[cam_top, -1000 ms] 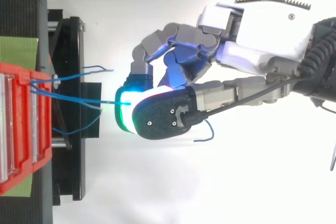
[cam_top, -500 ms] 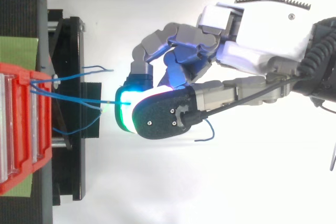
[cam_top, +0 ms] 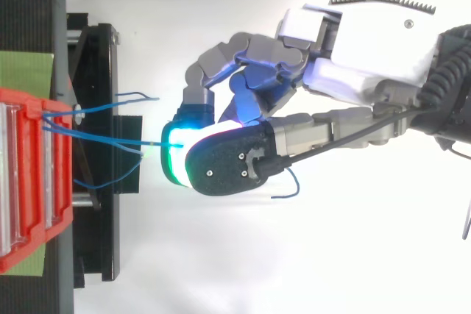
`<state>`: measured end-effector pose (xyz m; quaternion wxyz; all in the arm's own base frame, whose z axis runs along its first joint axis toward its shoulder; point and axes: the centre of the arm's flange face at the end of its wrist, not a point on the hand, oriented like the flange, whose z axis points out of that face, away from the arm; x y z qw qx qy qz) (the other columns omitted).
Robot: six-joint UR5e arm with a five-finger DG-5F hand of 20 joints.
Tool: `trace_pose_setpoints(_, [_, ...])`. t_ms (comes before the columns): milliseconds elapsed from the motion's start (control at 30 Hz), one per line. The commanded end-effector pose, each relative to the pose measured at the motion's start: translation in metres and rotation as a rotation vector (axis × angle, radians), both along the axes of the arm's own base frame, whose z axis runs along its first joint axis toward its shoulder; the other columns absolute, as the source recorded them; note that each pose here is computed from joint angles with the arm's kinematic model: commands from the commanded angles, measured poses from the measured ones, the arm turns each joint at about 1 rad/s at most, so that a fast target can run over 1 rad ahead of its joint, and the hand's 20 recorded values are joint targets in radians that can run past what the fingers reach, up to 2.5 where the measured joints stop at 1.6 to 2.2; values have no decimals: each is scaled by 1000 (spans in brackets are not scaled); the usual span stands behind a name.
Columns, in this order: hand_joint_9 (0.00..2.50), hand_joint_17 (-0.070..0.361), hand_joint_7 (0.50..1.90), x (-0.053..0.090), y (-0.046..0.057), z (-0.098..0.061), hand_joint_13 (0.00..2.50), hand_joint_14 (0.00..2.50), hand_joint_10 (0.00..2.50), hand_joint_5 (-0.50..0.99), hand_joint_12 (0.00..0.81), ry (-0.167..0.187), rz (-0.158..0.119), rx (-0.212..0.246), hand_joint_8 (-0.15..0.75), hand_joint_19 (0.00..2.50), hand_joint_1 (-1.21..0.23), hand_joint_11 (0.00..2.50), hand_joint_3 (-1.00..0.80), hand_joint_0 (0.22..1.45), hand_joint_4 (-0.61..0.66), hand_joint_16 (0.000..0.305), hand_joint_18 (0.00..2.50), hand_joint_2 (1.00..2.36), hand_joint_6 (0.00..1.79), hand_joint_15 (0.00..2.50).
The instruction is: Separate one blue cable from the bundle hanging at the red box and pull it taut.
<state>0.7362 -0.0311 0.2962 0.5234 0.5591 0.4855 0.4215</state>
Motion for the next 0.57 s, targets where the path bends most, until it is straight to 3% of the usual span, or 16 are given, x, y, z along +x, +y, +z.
trace_pose_setpoints(0, [547,105,1034,0,1,1,909,13,1601,-240,357,-1,1,0,269,631,-619,1269,-287,682,43,47,567,1017,944,1363])
trace_pose_setpoints(533, [550,105,1035,0,0,0,906,13,1566,-240,359,1,1,0,275,631,-621,1274,-289,684,38,47,565,1017,944,1352])
